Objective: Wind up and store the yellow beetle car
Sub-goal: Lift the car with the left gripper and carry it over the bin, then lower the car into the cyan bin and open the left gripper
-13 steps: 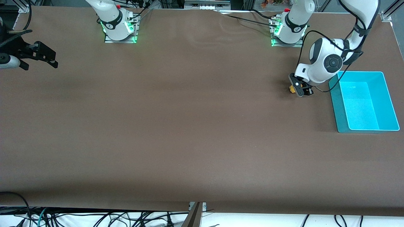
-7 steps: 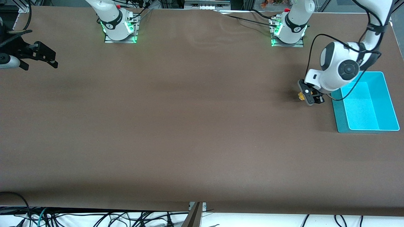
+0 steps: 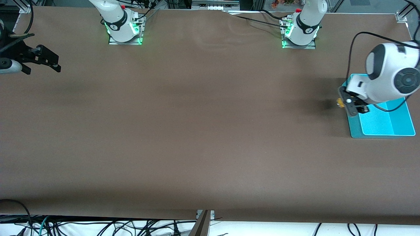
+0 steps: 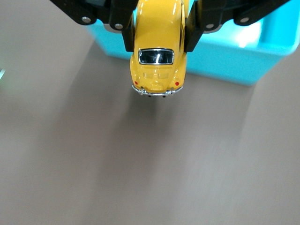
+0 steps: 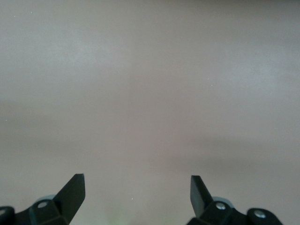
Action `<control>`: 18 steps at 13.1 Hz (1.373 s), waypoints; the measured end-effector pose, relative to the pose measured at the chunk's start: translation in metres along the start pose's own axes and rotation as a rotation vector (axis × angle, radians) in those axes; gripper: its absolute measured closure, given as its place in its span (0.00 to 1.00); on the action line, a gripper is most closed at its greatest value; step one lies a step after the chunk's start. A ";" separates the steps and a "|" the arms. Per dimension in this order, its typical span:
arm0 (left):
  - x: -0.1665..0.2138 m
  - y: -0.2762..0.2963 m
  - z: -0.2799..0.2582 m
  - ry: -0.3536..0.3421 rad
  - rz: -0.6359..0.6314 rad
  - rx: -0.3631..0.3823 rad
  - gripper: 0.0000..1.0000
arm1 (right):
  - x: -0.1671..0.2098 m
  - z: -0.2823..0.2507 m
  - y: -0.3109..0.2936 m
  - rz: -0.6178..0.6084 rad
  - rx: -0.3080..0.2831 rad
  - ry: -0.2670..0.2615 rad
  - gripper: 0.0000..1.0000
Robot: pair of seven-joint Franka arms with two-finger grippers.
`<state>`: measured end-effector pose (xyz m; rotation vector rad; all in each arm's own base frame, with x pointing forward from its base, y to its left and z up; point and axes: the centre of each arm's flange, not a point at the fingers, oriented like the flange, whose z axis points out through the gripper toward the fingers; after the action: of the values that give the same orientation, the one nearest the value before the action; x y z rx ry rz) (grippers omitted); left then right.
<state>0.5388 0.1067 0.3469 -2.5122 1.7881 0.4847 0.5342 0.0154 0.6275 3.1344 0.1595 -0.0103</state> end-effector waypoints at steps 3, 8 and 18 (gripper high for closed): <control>-0.066 -0.021 0.027 0.008 0.014 -0.039 0.53 | 0.001 0.002 0.000 0.000 0.001 -0.001 0.00; -0.107 -0.049 0.098 0.054 0.050 -0.059 0.53 | 0.001 0.002 0.000 0.000 0.001 -0.001 0.00; -0.120 -0.061 0.174 0.101 0.079 -0.073 0.50 | 0.002 0.002 0.001 0.001 0.001 -0.001 0.00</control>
<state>0.5176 0.2717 0.2025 -2.5652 1.9463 0.4405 0.5358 0.0150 0.6256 3.1353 0.1587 -0.0114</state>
